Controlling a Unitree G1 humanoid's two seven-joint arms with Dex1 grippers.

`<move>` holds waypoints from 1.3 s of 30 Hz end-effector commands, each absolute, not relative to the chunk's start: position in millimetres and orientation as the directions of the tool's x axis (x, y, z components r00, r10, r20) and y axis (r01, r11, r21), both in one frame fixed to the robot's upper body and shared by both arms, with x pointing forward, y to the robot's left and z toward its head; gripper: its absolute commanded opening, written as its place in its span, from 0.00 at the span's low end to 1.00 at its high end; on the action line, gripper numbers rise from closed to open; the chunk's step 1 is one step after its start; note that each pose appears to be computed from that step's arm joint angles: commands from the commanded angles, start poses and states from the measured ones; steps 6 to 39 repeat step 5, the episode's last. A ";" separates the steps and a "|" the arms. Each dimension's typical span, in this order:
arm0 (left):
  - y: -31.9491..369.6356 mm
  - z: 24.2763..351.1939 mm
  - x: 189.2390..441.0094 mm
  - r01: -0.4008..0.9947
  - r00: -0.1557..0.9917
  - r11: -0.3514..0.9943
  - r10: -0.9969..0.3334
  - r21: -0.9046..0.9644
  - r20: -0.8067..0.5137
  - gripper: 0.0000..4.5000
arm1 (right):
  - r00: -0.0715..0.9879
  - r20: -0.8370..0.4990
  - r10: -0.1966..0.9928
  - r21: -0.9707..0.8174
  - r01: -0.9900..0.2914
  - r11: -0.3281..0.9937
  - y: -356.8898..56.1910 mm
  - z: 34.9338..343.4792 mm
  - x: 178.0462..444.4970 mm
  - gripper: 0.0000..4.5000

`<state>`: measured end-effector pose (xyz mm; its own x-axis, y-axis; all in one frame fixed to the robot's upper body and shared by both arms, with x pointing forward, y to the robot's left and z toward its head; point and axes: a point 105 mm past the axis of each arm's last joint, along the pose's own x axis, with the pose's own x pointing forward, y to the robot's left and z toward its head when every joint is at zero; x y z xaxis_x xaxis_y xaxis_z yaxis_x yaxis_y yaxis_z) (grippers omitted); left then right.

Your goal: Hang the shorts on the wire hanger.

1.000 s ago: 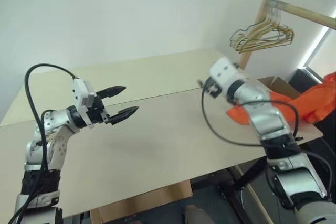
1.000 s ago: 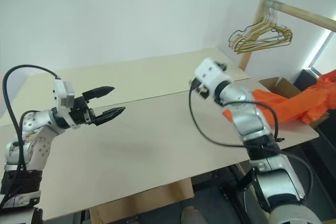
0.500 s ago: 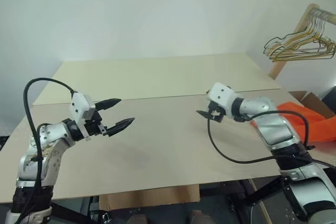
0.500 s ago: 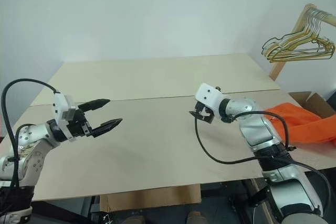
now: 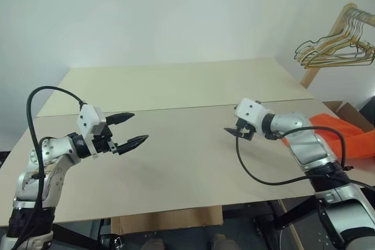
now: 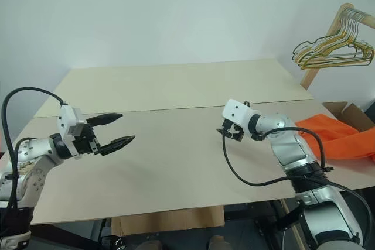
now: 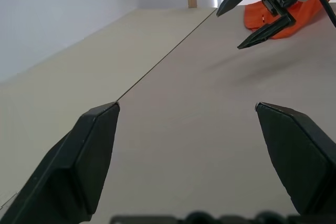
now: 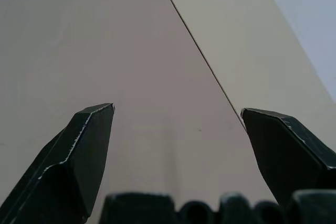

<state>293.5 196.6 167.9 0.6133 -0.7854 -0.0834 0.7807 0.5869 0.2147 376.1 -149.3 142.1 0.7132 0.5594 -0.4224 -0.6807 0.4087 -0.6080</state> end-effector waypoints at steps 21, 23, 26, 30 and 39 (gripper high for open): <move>200.8 163.9 292.0 0.771 0.623 0.581 -0.772 0.260 -0.125 1.00 | 0.714 -0.389 0.582 -0.638 -0.665 0.389 -148.7 157.1 374.8 1.00; 200.8 163.9 292.0 0.771 0.623 0.581 -0.772 0.260 -0.125 1.00 | 0.714 -0.389 0.582 -0.638 -0.665 0.389 -148.7 157.1 374.8 1.00; 200.8 163.9 292.0 0.771 0.623 0.581 -0.772 0.260 -0.125 1.00 | 0.714 -0.389 0.582 -0.638 -0.665 0.389 -148.7 157.1 374.8 1.00; 200.8 163.9 292.0 0.771 0.623 0.581 -0.772 0.260 -0.125 1.00 | 0.714 -0.389 0.582 -0.638 -0.665 0.389 -148.7 157.1 374.8 1.00; 200.8 163.9 292.0 0.771 0.623 0.581 -0.772 0.260 -0.125 1.00 | 0.714 -0.389 0.582 -0.638 -0.665 0.389 -148.7 157.1 374.8 1.00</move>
